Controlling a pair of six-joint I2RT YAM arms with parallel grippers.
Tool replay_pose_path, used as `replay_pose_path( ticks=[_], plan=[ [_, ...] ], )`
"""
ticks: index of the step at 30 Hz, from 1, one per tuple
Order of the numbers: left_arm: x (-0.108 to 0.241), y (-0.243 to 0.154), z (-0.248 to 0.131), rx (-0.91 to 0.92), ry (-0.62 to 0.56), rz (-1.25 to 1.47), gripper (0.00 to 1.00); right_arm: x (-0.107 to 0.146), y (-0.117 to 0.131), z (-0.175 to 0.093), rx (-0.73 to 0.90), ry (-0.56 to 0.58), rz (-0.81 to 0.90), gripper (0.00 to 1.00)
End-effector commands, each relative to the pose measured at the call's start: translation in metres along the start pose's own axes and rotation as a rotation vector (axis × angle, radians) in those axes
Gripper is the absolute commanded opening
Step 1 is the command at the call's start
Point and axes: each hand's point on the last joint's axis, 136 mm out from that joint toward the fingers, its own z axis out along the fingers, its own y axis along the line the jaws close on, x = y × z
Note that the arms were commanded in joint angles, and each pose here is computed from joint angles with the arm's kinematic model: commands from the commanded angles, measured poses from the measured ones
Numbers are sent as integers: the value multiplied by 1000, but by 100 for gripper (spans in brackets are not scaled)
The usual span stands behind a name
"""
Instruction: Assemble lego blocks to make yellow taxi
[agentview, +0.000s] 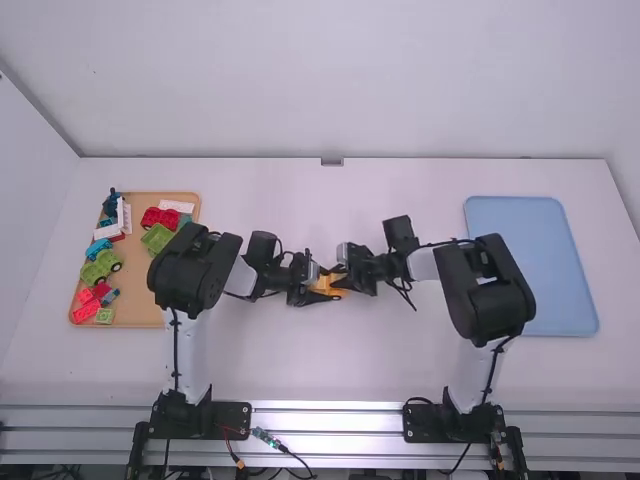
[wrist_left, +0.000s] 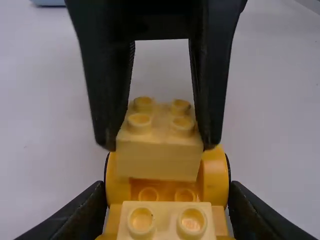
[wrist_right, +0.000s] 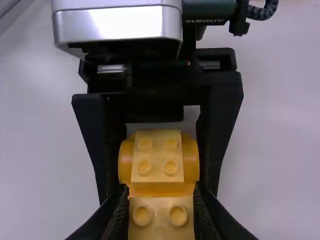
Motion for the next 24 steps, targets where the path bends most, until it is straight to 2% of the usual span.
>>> replay_pose_path(
  ticks=[1, 12, 24],
  plan=[
    [14, 4, 0, -37, 58, -22, 44, 14, -2, 2, 18, 56, 49, 26],
    [13, 4, 2, -35, 57, -18, 43, 14, 0, 3, 12, 58, 65, 25],
    [14, 5, 0, -41, 57, -20, 43, 12, 10, 22, -13, 108, 10, 22]
  ],
)
